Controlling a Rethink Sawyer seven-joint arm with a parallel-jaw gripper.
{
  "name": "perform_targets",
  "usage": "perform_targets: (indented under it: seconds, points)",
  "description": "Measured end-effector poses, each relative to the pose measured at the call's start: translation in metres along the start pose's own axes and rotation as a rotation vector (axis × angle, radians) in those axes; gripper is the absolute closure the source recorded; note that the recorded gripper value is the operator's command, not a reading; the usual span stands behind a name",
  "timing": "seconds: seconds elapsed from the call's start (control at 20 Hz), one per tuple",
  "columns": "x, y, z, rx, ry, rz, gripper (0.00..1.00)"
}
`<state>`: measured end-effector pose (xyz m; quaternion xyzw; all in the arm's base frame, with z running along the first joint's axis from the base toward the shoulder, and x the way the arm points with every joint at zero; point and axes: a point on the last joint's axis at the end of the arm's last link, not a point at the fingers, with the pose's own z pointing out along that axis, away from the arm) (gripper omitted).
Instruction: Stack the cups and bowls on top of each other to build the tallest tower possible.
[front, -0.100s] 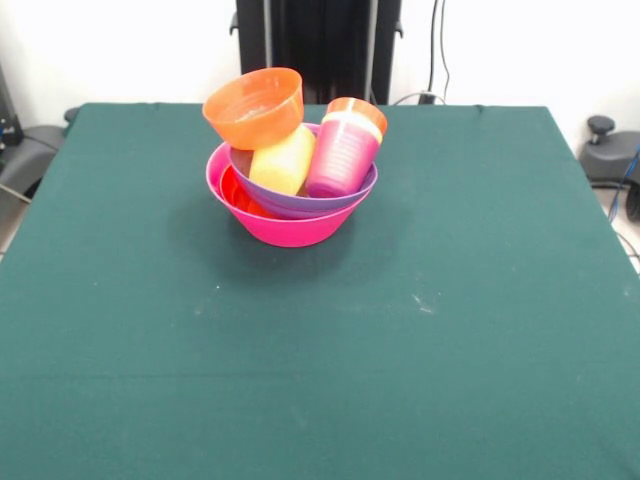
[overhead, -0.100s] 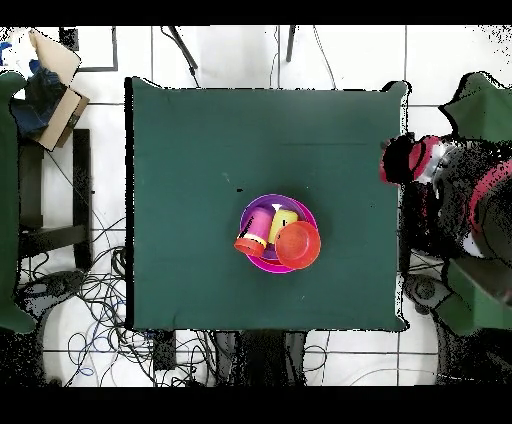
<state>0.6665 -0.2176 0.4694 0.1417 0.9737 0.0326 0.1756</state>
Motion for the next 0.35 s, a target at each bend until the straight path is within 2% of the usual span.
perform_targets:
  seconds: [0.35]
  points:
    - [-0.013, -0.006, 0.007, -0.008, -0.014, -0.016, 0.00]
